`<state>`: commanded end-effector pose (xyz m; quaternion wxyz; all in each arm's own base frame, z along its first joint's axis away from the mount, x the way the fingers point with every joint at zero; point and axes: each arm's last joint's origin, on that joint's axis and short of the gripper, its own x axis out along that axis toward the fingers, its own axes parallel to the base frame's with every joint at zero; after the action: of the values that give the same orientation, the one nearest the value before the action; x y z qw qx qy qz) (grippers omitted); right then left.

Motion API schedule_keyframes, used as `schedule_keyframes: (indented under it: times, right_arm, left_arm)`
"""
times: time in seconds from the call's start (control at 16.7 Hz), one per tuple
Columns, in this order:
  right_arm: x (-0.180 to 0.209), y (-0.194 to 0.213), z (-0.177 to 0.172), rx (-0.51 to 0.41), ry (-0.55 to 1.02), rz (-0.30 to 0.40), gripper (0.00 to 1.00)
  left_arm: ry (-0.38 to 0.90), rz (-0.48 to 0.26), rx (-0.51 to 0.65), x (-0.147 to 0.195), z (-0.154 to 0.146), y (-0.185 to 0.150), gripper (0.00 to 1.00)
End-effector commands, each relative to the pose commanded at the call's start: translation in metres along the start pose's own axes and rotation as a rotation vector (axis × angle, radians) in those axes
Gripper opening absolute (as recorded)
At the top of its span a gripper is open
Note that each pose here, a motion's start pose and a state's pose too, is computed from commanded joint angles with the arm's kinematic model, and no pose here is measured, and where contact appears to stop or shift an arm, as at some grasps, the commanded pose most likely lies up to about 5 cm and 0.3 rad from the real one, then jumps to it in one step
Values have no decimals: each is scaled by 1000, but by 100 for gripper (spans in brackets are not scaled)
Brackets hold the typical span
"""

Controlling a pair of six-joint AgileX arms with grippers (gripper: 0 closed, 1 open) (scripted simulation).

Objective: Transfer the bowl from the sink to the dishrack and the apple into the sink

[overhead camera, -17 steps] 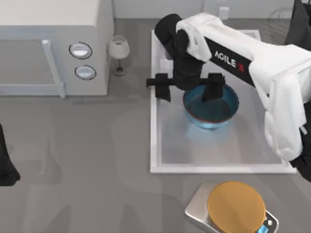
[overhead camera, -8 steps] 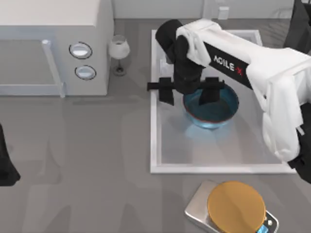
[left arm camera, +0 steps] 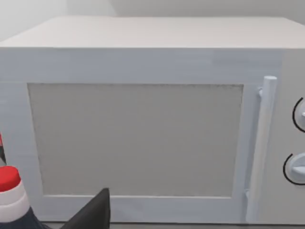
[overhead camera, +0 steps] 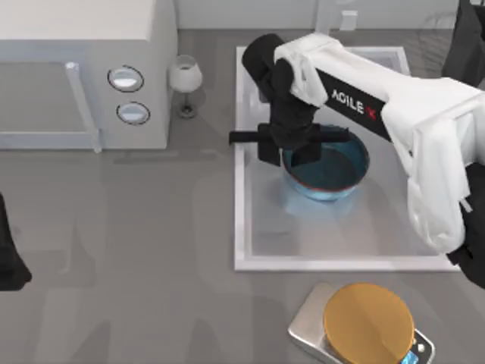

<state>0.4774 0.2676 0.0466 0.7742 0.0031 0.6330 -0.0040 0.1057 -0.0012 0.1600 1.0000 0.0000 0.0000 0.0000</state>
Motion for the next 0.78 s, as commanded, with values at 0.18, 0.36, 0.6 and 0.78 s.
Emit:
schedule_keyframes:
  times: [0.18,0.36,0.6,0.78]
  right_arm:
    - [0,0,0,0,0,0,0]
    - [0,0,0,0,0,0,0]
    - [-3,-1,1,4,-4,1,0]
    - [-14,9,-9,0,15,-8,0]
  left_arm:
    - [0,0,0,0,0,0,100]
    - [0,0,0,0,0,0,100]
    - [0,0,0,0,0,0,100]
    - [0,0,0,0,0,0,100]
